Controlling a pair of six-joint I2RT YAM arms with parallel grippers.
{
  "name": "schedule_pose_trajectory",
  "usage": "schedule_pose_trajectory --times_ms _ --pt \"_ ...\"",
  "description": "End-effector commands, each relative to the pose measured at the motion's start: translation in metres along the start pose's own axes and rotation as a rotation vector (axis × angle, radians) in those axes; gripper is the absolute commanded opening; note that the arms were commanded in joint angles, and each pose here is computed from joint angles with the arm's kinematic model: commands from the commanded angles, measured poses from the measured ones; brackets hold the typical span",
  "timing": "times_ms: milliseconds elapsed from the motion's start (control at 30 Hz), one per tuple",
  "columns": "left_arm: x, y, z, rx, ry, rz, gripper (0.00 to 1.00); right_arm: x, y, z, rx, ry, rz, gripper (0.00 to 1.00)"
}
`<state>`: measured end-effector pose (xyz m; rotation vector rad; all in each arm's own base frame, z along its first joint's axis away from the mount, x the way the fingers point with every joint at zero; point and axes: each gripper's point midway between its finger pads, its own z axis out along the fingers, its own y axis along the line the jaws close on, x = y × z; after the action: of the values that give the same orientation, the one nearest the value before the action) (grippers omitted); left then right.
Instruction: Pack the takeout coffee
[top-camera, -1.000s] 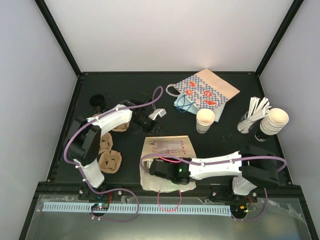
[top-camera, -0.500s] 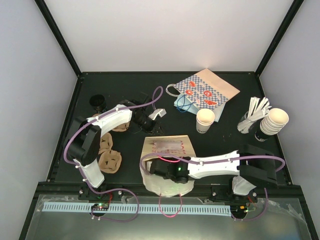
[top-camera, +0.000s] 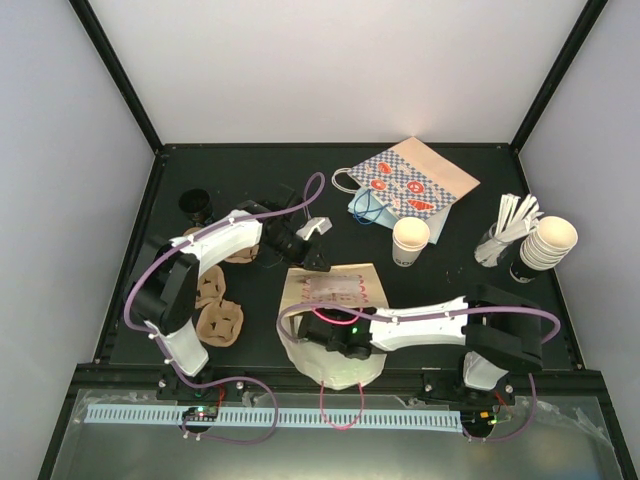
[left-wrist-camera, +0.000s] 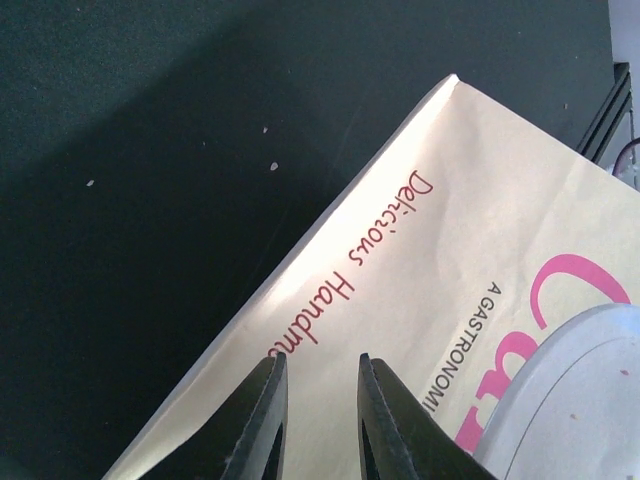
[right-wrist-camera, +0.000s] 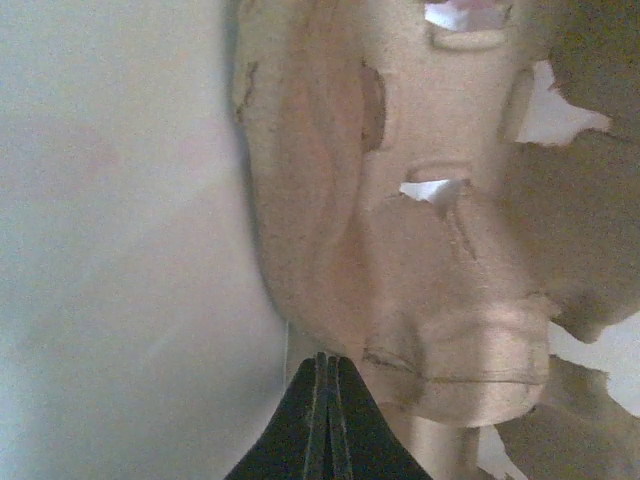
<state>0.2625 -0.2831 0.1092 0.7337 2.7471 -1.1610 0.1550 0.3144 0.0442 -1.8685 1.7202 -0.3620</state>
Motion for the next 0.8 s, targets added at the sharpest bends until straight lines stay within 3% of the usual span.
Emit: schedule_pose_trajectory --times_ms 0,533,767 --pt "-0.003 -0.010 -0.005 0.011 -0.017 0.037 0.23 0.005 -0.011 -0.015 0.020 0.015 0.003 0.01" --pt "-0.009 -0.012 -0.009 0.003 -0.037 0.046 0.23 0.002 -0.038 -0.054 0.105 -0.034 0.043 0.01" --pt "-0.004 -0.011 -0.008 0.003 -0.034 0.038 0.23 -0.007 -0.021 -0.054 0.148 -0.072 -0.019 0.01"
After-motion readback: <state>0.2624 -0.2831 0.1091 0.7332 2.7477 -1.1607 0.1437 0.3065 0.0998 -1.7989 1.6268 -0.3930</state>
